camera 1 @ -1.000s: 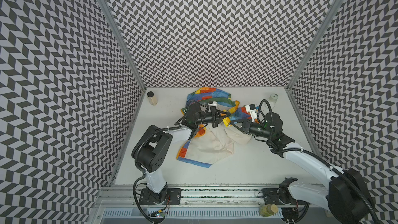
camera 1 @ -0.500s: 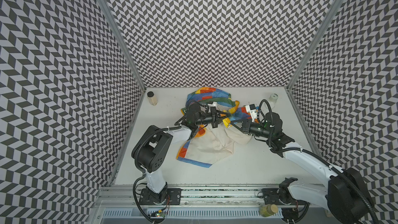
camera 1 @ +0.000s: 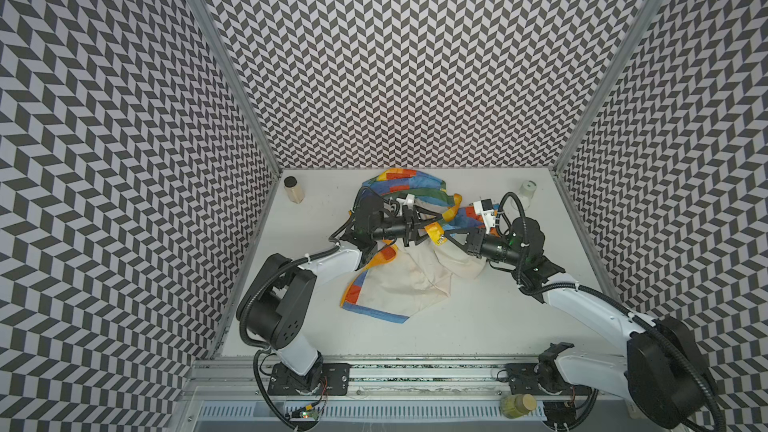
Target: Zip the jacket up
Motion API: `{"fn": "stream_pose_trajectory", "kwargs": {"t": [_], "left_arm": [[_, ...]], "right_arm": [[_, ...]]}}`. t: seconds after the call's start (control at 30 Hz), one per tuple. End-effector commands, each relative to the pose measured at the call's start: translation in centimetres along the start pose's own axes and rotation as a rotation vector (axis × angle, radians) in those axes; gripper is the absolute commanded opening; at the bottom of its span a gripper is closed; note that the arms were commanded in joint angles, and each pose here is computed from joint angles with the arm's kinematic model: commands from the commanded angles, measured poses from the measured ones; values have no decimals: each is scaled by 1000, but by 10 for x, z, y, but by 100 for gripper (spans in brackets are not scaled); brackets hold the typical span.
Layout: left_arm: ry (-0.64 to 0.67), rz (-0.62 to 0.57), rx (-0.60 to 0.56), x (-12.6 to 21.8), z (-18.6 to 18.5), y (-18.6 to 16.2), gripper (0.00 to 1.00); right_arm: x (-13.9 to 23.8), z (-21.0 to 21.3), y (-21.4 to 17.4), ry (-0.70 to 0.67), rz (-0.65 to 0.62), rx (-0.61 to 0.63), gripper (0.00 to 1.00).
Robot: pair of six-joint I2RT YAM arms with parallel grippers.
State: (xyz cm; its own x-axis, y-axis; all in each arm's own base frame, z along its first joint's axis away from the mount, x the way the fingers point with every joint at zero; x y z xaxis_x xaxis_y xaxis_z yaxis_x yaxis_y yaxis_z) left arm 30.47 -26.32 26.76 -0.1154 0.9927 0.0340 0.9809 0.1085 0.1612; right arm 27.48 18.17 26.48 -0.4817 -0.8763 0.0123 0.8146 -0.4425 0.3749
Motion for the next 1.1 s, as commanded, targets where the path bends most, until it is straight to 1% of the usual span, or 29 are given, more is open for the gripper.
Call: {"fn": "stream_pose_trajectory", "kwargs": {"t": [0.0,0.07,0.13,0.2,0.27,0.4,0.47,0.53,0.67,0.77,0.83,0.93,1.0,1.07], "left_arm": [[150,-12,-90,20,-12,-7,58],[265,-41,-131,38,-14,-12,61],[381,-72,-141,56,-11,-17,67],[473,-102,-135,75,-2,-22,69],[539,-149,-80,94,13,-28,69],[552,-251,74,131,52,-46,67],[627,-295,96,148,65,-58,67],[803,-317,59,166,72,-69,70],[1001,-308,4,183,90,-77,73],[1077,-286,-9,186,114,-78,72],[1131,-262,-42,186,125,-78,71],[1226,-240,-136,180,129,-78,74],[1278,-218,-224,171,131,-75,75],[1315,-186,-267,163,136,-71,76]], "right_arm": [[9,25,13,131,-128,102,0],[8,28,16,143,-150,134,0],[7,28,20,137,-164,154,0],[5,27,23,127,-173,159,0],[3,24,26,117,-173,156,0],[3,18,28,112,-152,142,0],[4,17,27,113,-137,138,0],[5,15,25,108,-121,130,0],[5,14,22,108,-98,121,0],[6,16,21,115,-87,119,0],[6,19,20,123,-79,119,0],[7,23,20,126,-64,120,0],[8,26,20,128,-59,121,0],[9,27,20,133,-52,119,0]]}}
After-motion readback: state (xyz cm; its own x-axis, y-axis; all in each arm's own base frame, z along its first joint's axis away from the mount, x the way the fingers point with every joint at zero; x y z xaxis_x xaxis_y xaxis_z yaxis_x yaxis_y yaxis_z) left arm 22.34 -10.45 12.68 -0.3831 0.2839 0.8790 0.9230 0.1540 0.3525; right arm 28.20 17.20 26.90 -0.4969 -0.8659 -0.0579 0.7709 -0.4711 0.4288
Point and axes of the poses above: each gripper's point midway between its finger pads, its own x axis back along the fingers, its own z axis along the line the jaws close on, y = z × x, the point moved 6 cm from there along x, back along the fingers, and after that the axes turned 6 degrees about -x, right-handed, at the moved point
